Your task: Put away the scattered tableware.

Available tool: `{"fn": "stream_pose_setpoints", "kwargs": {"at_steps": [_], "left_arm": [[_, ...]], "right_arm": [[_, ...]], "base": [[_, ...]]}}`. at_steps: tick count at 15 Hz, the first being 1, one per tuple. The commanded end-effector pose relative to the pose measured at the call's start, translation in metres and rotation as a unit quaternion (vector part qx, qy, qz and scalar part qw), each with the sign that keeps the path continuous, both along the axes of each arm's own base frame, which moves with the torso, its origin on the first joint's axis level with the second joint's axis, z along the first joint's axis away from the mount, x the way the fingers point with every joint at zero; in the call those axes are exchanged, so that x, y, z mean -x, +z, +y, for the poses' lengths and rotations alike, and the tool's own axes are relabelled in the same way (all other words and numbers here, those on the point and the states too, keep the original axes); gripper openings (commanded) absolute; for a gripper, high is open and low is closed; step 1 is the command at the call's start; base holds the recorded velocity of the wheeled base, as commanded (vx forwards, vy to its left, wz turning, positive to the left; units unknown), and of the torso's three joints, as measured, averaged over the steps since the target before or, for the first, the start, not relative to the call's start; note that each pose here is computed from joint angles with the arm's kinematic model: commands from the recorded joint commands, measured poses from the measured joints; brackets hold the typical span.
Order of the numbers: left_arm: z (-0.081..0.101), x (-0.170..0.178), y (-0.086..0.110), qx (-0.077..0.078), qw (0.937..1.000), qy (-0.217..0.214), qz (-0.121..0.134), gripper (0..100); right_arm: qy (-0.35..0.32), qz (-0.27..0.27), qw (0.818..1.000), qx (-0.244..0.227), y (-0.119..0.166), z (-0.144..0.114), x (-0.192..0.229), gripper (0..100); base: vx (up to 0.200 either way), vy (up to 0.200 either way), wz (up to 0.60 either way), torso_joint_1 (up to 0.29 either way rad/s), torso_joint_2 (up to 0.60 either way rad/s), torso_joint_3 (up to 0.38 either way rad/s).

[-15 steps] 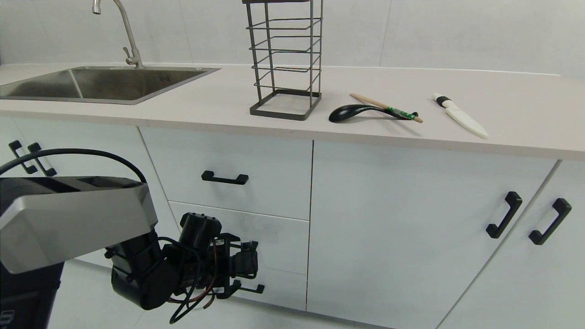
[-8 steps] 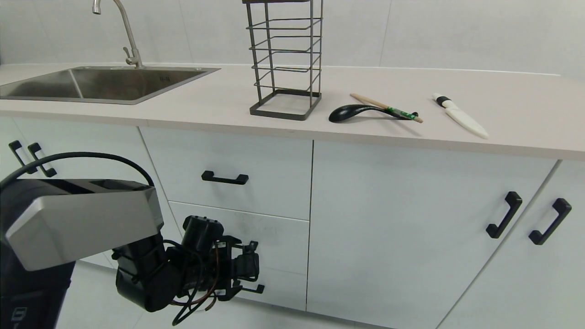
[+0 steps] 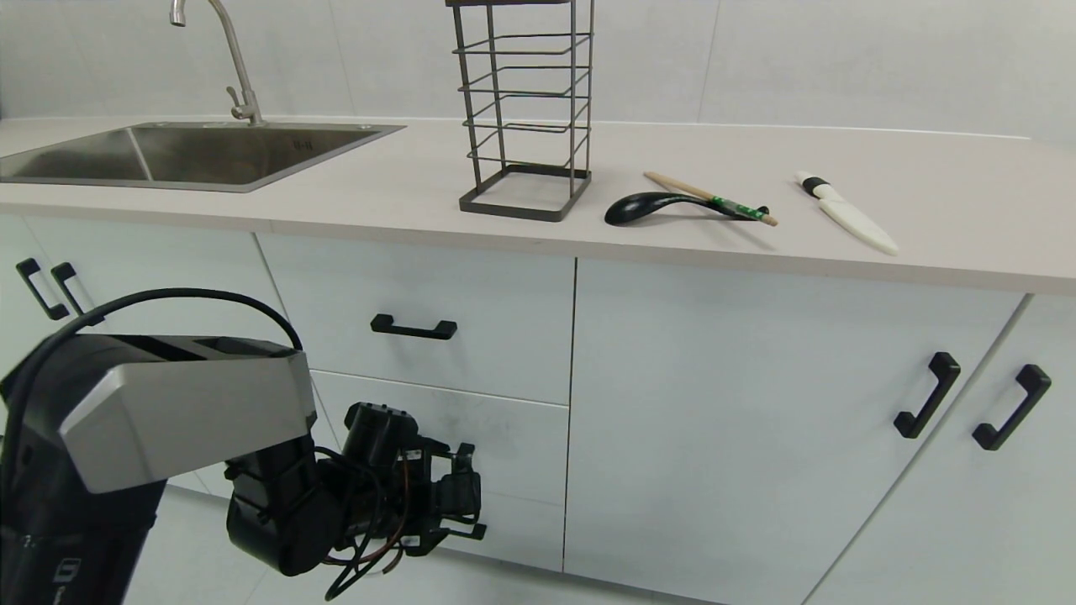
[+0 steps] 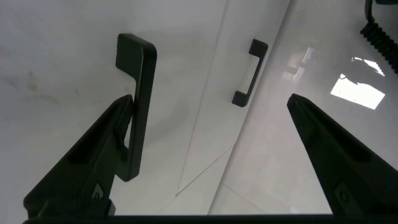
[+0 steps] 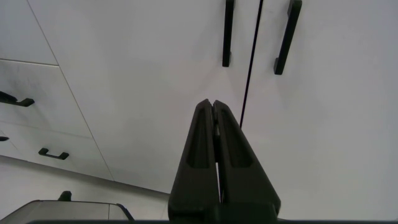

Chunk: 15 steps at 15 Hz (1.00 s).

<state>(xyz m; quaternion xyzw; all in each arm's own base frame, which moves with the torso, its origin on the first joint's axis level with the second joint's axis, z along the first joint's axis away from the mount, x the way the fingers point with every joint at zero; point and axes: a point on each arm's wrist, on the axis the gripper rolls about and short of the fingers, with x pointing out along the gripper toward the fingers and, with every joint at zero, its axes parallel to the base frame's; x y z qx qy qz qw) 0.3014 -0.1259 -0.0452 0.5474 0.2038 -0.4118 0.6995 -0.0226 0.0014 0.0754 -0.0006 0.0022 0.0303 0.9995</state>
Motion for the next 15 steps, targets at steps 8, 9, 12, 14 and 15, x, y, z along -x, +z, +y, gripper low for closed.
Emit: {"fn": "stream_pose_setpoints", "kwargs": {"at_steps": [8, 9, 12, 14, 15], "left_arm": [[0.000, -0.013, -0.002, -0.014, 0.9994, -0.017, -0.027, 100], [0.000, -0.013, -0.005, -0.016, 0.9995, -0.017, -0.022, 100], [-0.002, -0.008, -0.015, -0.022, 0.9995, -0.022, -0.005, 100], [-0.002, -0.006, -0.016, -0.024, 0.9994, -0.024, 0.000, 100], [-0.001, -0.006, -0.016, -0.025, 0.9994, -0.023, 0.001, 100]], "right_arm": [[0.000, 0.000, 1.000, 0.000, 0.000, 0.000, 0.000, 0], [0.000, 0.000, 1.000, 0.000, 0.000, 0.000, 0.000, 0], [0.000, -0.001, 1.000, 0.000, 0.000, 0.000, 0.000, 0], [0.000, 0.000, 1.000, 0.000, 0.000, 0.000, 0.000, 0], [0.000, 0.000, 1.000, 0.000, 0.000, 0.000, 0.000, 0]], "base": [[0.000, 0.000, 0.00, 0.000, 0.00, 0.000], [0.000, 0.000, 0.00, 0.000, 0.00, 0.000], [0.000, 0.000, 0.00, 0.000, 0.00, 0.000], [0.000, 0.000, 0.00, 0.000, 0.00, 0.000], [0.000, 0.000, 0.00, 0.000, 0.00, 0.000]]}}
